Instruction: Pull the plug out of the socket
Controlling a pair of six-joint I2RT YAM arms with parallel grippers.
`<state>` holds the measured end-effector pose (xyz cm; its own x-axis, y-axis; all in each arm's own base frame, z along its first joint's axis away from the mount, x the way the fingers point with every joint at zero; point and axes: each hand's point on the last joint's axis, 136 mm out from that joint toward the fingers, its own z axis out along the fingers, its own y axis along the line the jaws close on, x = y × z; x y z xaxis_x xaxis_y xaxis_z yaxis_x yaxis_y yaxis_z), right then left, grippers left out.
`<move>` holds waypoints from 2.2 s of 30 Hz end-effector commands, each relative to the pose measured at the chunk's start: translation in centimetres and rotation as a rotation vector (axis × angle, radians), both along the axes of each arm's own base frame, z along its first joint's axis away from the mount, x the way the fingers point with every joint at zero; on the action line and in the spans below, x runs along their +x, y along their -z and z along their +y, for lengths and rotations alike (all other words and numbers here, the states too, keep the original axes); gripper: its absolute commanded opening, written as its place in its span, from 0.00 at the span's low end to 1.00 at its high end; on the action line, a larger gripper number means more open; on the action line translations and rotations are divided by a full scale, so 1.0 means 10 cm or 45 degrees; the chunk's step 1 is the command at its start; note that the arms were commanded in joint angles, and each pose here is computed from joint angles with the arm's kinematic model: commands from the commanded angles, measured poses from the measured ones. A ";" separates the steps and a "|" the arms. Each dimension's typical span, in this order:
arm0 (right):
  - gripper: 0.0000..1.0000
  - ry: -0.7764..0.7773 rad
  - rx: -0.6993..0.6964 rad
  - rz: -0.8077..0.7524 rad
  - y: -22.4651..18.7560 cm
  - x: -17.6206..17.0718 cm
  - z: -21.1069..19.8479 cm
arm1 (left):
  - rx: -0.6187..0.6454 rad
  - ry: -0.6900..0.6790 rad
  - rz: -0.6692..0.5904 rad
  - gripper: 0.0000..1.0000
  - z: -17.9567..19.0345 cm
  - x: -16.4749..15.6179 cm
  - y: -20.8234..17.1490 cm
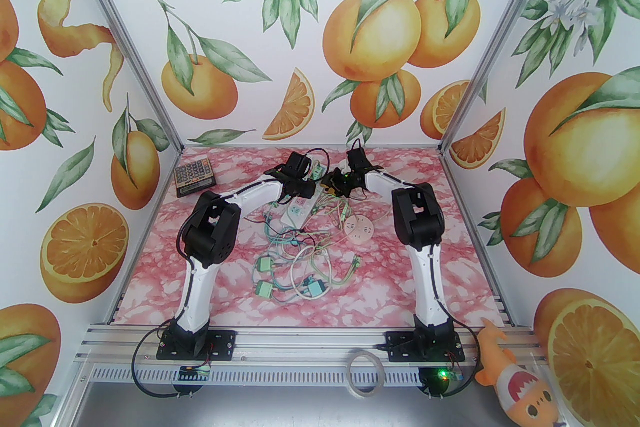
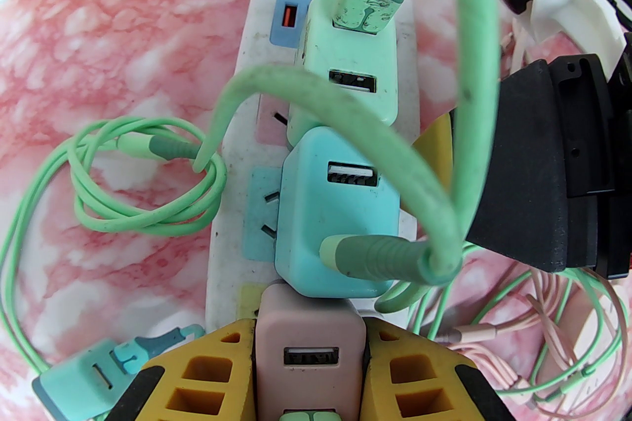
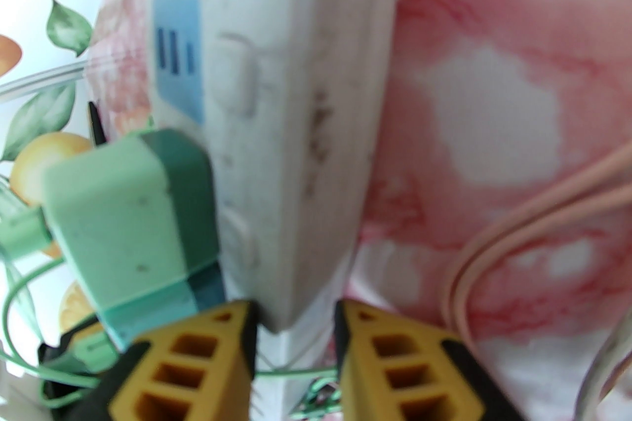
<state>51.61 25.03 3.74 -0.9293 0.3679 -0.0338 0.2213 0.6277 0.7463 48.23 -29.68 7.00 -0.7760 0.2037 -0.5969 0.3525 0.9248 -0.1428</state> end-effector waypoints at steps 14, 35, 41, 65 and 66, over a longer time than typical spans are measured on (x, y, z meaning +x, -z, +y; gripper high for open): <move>0.26 -0.028 -0.271 0.203 0.56 -0.35 -0.23 | 0.141 0.113 -0.073 0.27 -0.10 -0.14 -0.24; 0.26 -0.036 -0.388 0.229 0.59 -0.42 -0.37 | -0.203 0.008 0.028 0.25 0.00 0.03 -0.52; 0.26 -0.036 -0.391 0.233 0.60 -0.43 -0.37 | -0.058 0.043 -0.020 0.25 -0.02 -0.05 -0.49; 0.26 -0.048 -0.415 0.235 0.60 -0.48 -0.39 | 0.100 0.029 -0.138 0.21 0.04 -0.13 -0.81; 0.26 -0.047 -0.415 0.234 0.59 -0.48 -0.40 | 0.095 0.023 -0.141 0.22 0.07 -0.13 -0.85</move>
